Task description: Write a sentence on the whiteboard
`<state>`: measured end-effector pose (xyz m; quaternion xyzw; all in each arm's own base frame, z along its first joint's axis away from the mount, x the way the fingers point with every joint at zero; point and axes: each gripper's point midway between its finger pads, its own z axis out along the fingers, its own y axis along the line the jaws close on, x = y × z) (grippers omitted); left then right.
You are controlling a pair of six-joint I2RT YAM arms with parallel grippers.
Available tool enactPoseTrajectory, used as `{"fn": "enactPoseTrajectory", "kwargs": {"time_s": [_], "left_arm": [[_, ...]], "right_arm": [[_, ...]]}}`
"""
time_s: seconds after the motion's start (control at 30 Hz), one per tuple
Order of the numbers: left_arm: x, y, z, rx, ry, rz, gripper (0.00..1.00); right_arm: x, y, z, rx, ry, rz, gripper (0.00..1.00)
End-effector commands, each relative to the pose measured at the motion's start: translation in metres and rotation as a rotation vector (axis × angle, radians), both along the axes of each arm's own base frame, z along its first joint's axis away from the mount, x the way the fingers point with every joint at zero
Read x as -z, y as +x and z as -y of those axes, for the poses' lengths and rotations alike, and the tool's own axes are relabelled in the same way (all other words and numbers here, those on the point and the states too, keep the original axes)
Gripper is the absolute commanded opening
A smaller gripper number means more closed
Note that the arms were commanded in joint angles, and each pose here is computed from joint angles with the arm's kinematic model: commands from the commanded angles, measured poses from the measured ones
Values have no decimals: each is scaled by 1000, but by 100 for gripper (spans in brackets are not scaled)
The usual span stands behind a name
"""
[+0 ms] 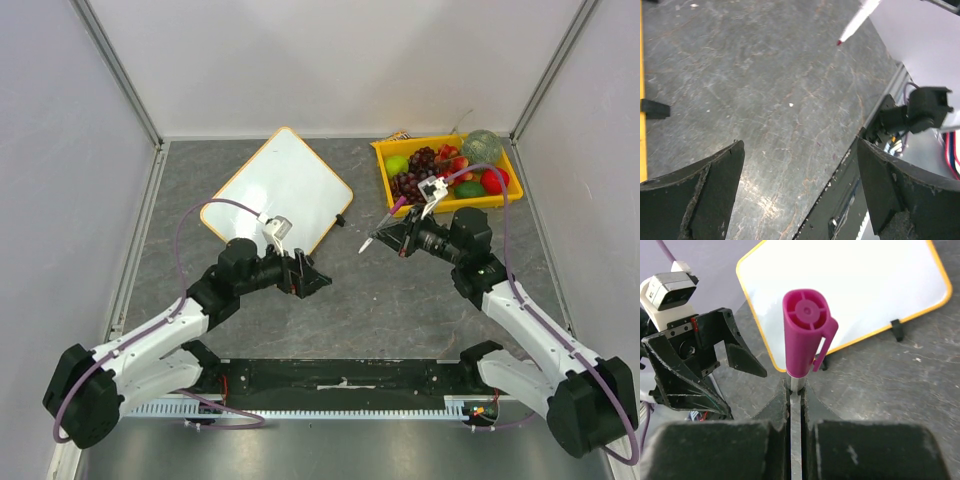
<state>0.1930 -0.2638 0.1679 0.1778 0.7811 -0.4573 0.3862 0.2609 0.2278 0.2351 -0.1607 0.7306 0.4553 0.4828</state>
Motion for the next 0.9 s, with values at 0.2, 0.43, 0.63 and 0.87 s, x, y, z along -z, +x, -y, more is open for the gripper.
{"fn": "enactPoseTrajectory", "kwargs": {"time_s": [0.2, 0.43, 0.63, 0.87], "left_arm": [[54, 58, -13, -336, 208, -196, 93], [99, 71, -8, -385, 333, -290, 91], [126, 78, -8, -459, 398, -327, 87], [142, 89, -23, -602, 437, -358, 73]], "right_arm": [[17, 10, 15, 43, -24, -38, 0], [25, 10, 17, 40, -33, -54, 0], [30, 9, 18, 36, -41, -63, 0], [35, 10, 20, 35, -46, -73, 0]]}}
